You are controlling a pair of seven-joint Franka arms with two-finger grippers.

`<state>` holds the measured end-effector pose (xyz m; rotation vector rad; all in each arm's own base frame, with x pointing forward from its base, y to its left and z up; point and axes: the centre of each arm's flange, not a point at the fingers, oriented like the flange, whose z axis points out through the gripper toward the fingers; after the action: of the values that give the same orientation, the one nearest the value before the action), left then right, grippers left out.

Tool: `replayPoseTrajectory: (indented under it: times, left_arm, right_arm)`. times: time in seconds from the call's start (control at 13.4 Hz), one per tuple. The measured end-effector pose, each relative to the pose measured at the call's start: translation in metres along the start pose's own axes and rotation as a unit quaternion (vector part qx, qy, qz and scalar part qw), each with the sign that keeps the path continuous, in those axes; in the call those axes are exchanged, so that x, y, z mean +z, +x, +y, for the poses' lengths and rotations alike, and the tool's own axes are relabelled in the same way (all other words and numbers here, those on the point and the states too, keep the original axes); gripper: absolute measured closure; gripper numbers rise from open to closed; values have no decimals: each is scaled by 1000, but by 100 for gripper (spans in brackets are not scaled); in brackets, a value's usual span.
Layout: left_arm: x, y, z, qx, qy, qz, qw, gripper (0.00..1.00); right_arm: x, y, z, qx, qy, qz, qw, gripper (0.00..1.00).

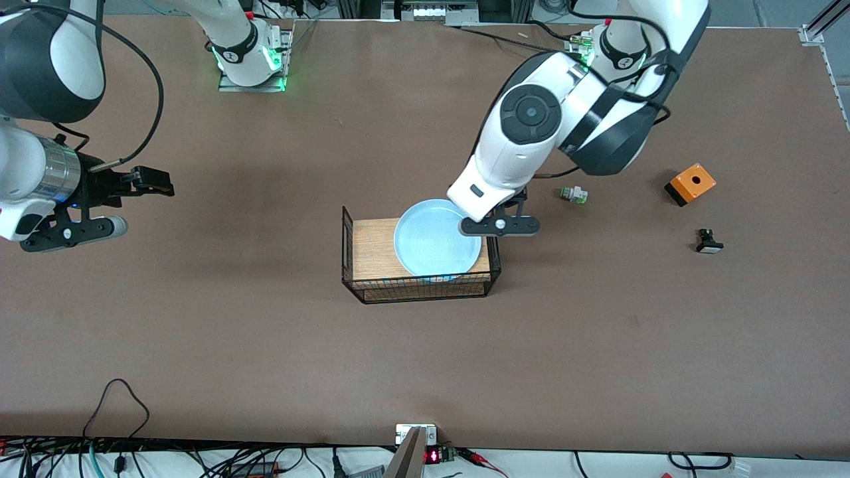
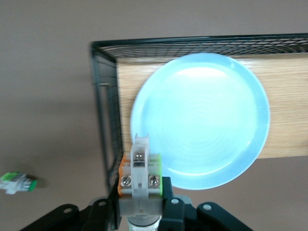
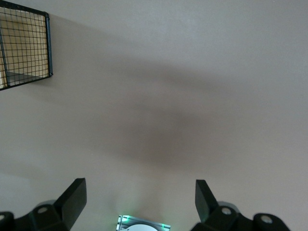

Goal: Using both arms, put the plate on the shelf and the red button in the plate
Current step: 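Carry the button over the plate with the left gripper while the right gripper retracts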

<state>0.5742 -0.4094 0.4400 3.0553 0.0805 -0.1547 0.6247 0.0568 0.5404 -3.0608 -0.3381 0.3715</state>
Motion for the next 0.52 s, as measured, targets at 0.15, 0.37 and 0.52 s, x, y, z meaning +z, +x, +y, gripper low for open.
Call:
replayPoseTrajectory:
  times: [0.15, 0.37, 0.52]
  left_arm:
    - [12, 11, 10, -1, -15, 4, 1000, 66]
    - [27, 25, 17, -5, -31, 17, 999, 66]
    - [37, 28, 23, -5, -28, 28, 999, 66]
  right_arm:
    - [11, 3, 1, -6, 2, -2, 1000, 0]
    - [28, -3, 7, -17, 13, 20, 1000, 0]
    - [36, -16, 24, -22, 24, 37, 999, 0]
